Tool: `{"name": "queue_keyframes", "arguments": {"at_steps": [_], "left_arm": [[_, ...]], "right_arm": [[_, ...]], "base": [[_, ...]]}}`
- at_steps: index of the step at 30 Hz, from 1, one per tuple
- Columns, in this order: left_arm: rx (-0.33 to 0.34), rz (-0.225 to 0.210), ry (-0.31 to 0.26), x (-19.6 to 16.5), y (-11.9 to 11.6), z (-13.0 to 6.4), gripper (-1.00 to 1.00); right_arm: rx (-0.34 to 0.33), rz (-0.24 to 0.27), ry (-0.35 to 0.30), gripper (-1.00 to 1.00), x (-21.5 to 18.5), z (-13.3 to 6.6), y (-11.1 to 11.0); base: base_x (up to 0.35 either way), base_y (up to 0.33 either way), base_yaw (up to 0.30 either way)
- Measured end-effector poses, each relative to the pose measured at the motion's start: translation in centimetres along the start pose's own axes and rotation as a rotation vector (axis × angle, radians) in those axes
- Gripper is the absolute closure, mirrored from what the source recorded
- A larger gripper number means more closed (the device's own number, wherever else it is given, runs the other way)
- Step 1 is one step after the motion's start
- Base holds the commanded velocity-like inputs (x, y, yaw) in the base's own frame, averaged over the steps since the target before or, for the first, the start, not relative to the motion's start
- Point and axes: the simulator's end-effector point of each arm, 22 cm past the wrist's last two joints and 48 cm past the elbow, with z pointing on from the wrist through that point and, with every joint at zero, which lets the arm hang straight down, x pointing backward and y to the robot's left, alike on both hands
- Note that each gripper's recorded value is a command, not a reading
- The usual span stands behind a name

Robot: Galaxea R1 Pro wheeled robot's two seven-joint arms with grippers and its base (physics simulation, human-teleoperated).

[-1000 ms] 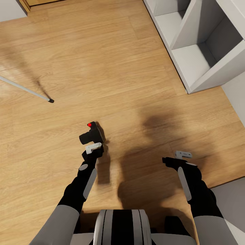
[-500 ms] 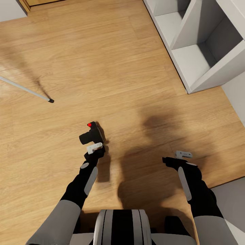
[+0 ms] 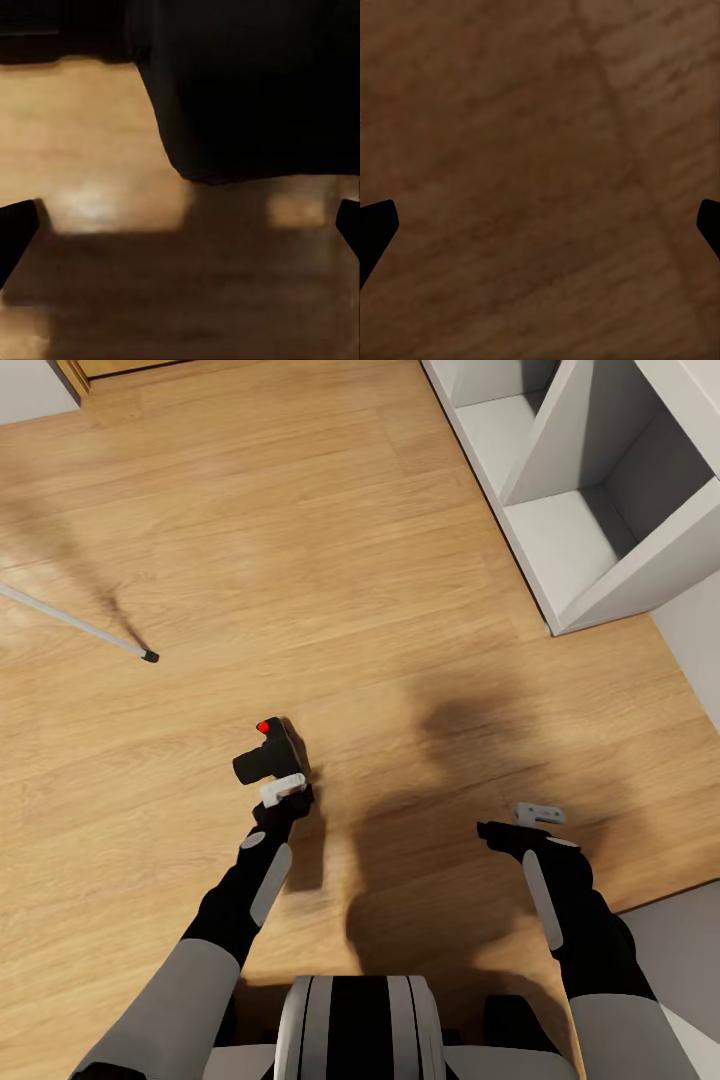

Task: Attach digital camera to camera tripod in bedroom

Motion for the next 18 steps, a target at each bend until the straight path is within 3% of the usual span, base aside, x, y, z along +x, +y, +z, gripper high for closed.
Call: {"name": "queue_keyframes", "arguments": {"at_steps": [12, 18], "left_arm": [[0.069, -0.073, 0.009, -0.8, -3.1, 0.1, -1.0], [0.073, -0.075, 0.006, -1.1, -3.2, 0.1, -1.0]], "right_arm": [[0.001, 0.0, 0.0, -1.0, 0.0, 0.0, -0.1], [0.0, 0.001, 0.0, -1.0, 0.0, 0.0, 0.0]], "base": [[0.0, 0.0, 0.0], [0.0, 0.0, 0.0]]}}
